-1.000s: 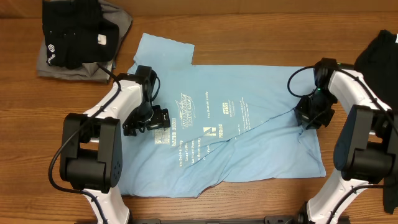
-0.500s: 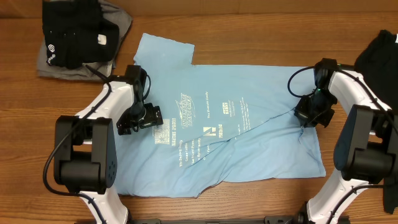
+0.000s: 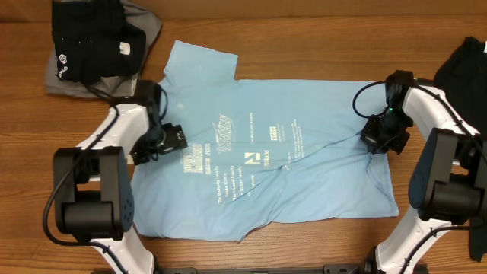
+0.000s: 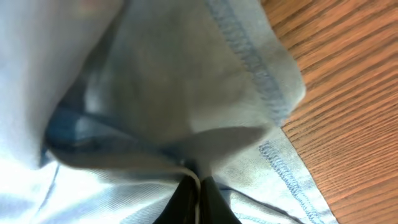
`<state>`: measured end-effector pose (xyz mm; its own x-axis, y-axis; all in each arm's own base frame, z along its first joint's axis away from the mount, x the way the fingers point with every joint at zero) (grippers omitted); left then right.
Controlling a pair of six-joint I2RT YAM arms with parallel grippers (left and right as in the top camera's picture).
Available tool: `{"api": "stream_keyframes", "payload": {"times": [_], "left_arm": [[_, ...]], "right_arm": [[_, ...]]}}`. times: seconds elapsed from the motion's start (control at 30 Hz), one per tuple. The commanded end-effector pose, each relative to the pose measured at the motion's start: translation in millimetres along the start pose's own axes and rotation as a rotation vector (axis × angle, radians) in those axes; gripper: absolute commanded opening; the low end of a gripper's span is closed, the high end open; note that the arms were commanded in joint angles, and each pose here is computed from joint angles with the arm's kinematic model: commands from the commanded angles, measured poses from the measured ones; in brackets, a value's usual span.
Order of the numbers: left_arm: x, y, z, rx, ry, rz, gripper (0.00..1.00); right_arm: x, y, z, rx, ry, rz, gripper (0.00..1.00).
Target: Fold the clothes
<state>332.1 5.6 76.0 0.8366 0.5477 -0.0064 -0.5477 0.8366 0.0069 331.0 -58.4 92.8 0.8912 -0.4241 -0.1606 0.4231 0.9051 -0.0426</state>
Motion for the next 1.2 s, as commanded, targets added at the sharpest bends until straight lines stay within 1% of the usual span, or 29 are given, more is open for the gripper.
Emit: {"api": "stream_keyframes", "payload": {"times": [0.0, 0.17, 0.4, 0.5, 0.67, 0.73, 0.83, 0.87, 0.9, 0.93, 0.97, 1.1, 1.17], "left_arm": [[6.6, 40.6, -25.2, 0.115, 0.035, 0.091, 0.97], [14.9, 60.1, -25.4, 0.094, 0.051, 0.165, 0.99], [22.4, 70.0, -22.5, 0.085, 0.046, 0.222, 1.0], [27.3, 68.6, -16.0, 0.082, 0.039, 0.237, 1.0], [38.3, 64.5, 8.8, 0.085, 0.044, 0.246, 1.0], [42.7, 63.0, 22.3, 0.087, 0.046, 0.265, 1.0], [48.0, 60.2, 44.4, 0.083, 0.036, 0.279, 1.0], [49.5, 59.7, 51.9, 0.079, 0.03, 0.279, 1.0], [50.3, 59.0, 59.4, 0.075, 0.022, 0.278, 1.0], [50.3, 58.3, 66.7, 0.07, 0.013, 0.277, 1.0], [49.5, 57.3, 73.7, 0.064, 0.003, 0.274, 1.0], [39.0, 50.8, 106.8, 0.022, -0.072, 0.246, 1.0], [28.3, 44.1, 130.8, -0.013, -0.132, 0.203, 1.0]], "right_arm": [[9.3, -7.5, 10.0, -0.009, -0.051, -0.03, 0.04], [12.1, -7.3, 10.2, -0.004, -0.067, -0.032, 0.04], [14.6, -7.2, 12.4, -0.001, -0.08, -0.038, 0.04], [13.7, -12.5, 19.0, -0.056, -0.076, -0.1, 0.04], [7.9, -24.8, 39.3, -0.175, -0.052, -0.195, 0.04], [5.3, -26.9, 48.2, -0.187, -0.042, -0.233, 0.04], [2.3, -27.4, 60.1, -0.178, -0.057, -0.233, 0.05], [1.1, -27.8, 63.2, -0.175, -0.064, -0.234, 0.11], [0.1, -27.8, 65.7, -0.172, -0.07, -0.235, 0.28], [-1.1, -28.1, 67.4, -0.172, -0.072, -0.233, 0.74], [-2.6, -28.5, 68.2, -0.173, -0.066, -0.225, 1.0], [-10.4, -30.5, 68.5, -0.19, -0.02, -0.22, 1.0], [-14.5, -30.3, 72.3, -0.18, -0.014, -0.229, 1.0]]}}
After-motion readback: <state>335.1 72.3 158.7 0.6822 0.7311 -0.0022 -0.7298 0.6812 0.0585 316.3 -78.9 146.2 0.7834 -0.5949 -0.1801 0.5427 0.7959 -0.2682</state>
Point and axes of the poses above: each gripper's point midway between its finger pads, its own z axis back along the fingers, its own y axis along the line the jaws close on, x = y × z, the point moved 8 cm from there along z, back along the fingers, and after that the axes turned 10 degrees about z, right-handed, at the moved point
